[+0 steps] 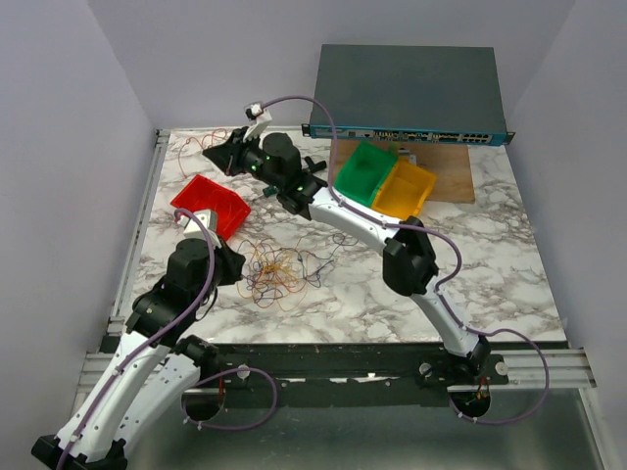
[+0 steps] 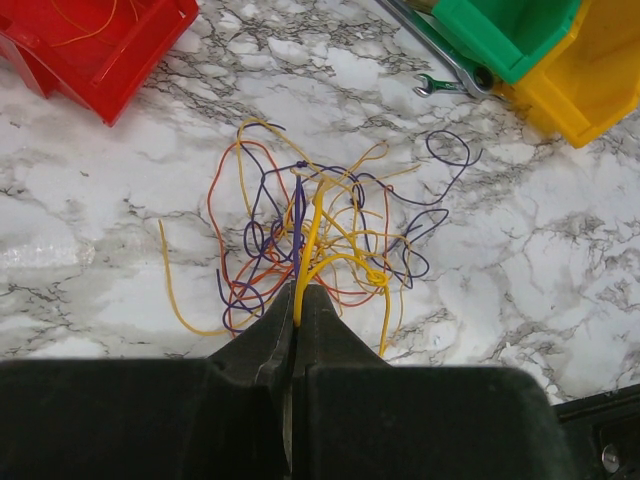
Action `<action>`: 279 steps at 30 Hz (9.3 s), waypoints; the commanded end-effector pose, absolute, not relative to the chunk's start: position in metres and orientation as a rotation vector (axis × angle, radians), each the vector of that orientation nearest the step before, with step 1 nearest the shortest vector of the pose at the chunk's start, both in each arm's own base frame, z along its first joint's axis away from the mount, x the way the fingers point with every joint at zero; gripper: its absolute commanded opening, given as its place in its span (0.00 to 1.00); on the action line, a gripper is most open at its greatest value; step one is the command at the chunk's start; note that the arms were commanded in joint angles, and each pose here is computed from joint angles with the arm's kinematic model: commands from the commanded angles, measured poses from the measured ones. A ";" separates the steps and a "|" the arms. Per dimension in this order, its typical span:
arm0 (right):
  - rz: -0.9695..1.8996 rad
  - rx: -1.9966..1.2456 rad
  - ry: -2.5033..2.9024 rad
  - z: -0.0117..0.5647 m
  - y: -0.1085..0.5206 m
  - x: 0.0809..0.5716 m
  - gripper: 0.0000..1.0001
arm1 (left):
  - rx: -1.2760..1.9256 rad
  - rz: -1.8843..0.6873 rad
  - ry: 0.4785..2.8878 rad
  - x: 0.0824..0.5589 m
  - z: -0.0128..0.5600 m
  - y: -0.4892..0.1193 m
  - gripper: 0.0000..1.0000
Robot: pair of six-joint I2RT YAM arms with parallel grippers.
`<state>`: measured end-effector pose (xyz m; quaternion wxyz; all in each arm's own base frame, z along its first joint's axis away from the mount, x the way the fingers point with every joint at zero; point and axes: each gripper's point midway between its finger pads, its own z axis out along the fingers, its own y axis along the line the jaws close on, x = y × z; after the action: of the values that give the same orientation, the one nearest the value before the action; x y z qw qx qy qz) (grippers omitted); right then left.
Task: Untangle the cables
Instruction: Place the cable in the bin, then untie the cable, then place the cable in the bin.
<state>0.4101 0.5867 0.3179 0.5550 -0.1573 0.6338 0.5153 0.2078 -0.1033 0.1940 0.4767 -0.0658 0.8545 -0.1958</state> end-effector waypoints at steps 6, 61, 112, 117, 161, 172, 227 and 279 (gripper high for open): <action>1.192 -0.421 1.618 0.255 0.602 0.418 0.01 | -0.141 -0.467 2.044 0.211 0.208 -0.101 0.00; 1.215 -0.437 1.795 0.121 0.643 0.400 0.37 | -0.118 -0.447 2.061 0.213 0.200 -0.102 0.00; 0.193 -0.011 2.369 0.054 0.294 0.293 0.76 | -0.182 -0.668 2.081 0.225 0.173 -0.140 0.00; 0.204 -0.020 2.411 0.037 0.305 0.294 0.68 | -0.196 -0.669 2.057 0.228 0.170 -0.139 0.00; -0.230 0.467 1.725 0.280 0.077 0.258 0.01 | 0.149 -0.856 2.524 0.256 0.041 -0.223 0.05; 0.141 0.531 1.563 0.369 0.014 0.200 0.04 | -0.177 -0.727 2.229 0.284 0.082 -0.173 0.00; -0.049 0.412 1.663 0.361 0.096 0.429 0.01 | 0.192 -0.799 2.027 0.263 0.109 -0.187 0.00; 0.069 0.636 1.428 0.143 0.071 0.440 0.01 | 0.193 -0.805 2.027 0.263 0.109 -0.187 0.00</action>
<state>0.4339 0.0702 0.1361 0.6855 0.2515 0.6832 -0.0010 0.2643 -0.1813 0.1040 0.4525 0.0618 0.8320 -0.3150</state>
